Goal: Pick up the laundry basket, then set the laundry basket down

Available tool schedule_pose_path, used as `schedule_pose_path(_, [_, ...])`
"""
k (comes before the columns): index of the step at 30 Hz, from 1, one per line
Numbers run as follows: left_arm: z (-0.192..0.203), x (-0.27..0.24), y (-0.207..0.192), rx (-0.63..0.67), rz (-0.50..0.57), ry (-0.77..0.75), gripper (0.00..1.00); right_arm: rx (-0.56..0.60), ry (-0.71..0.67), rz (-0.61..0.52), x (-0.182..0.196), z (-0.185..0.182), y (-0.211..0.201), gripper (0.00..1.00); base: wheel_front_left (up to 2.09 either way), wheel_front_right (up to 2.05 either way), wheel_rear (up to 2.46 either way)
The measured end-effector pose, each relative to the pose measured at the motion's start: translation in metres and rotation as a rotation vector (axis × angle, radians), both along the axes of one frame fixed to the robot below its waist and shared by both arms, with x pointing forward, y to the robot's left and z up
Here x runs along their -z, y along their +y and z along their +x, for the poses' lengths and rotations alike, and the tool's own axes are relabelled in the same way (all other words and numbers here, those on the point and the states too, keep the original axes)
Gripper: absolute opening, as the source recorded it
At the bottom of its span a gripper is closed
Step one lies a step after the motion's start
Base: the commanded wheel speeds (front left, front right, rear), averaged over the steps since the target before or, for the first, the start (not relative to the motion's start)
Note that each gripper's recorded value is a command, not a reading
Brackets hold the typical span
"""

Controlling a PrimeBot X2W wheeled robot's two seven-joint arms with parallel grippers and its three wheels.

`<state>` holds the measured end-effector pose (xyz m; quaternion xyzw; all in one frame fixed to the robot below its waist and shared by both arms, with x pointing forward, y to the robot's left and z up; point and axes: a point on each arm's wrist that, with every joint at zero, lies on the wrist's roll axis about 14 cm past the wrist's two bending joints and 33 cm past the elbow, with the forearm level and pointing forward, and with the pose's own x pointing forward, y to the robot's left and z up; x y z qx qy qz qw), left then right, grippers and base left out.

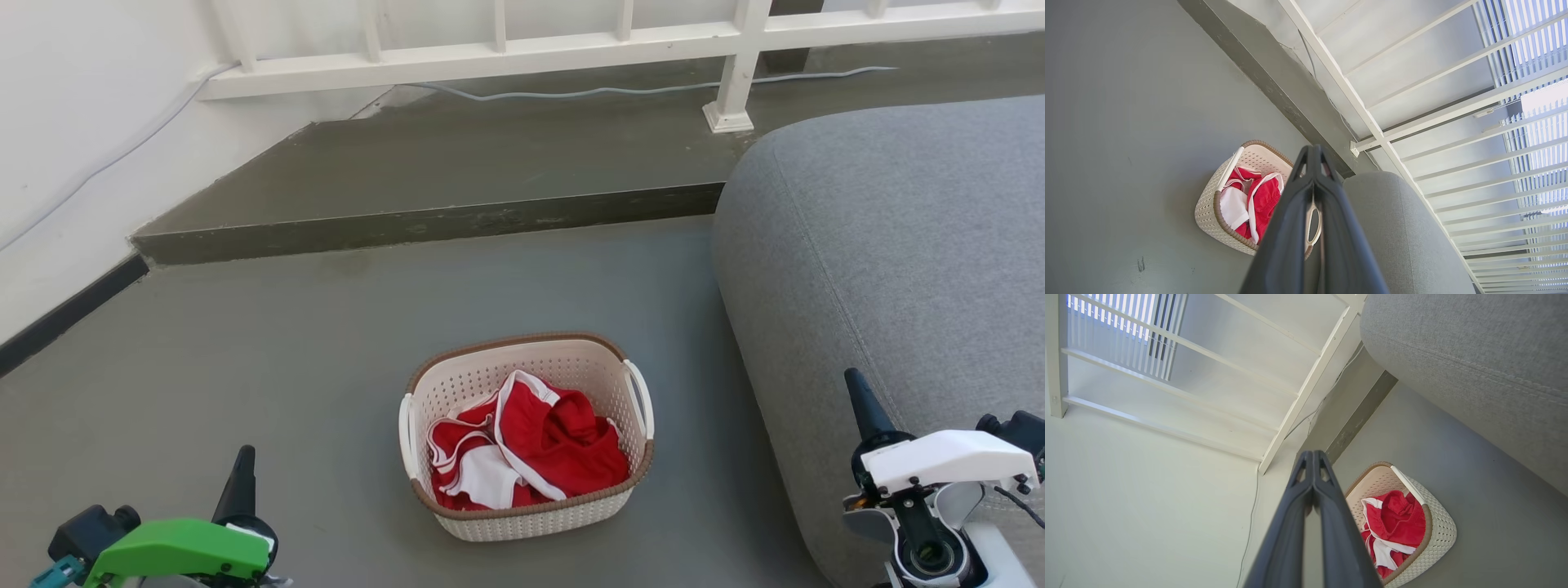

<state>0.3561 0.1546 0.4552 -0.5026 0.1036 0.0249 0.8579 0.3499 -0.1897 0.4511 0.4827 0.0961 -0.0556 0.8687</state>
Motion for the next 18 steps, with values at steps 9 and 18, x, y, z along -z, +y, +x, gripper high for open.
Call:
schedule_pose_path(9, [0.003, -0.001, 0.006, -0.025, -0.122, 0.003, 0.0, 0.03, -0.012, 0.134, -0.003, 0.006, -0.002, 0.0, 0.0, 0.0, 0.0])
schedule_pose_path(18, [0.009, -0.007, 0.014, -0.055, -0.252, -0.016, 0.0, 0.06, -0.043, 0.27, -0.009, 0.012, -0.007, 0.0, 0.0, 0.0, 0.0])
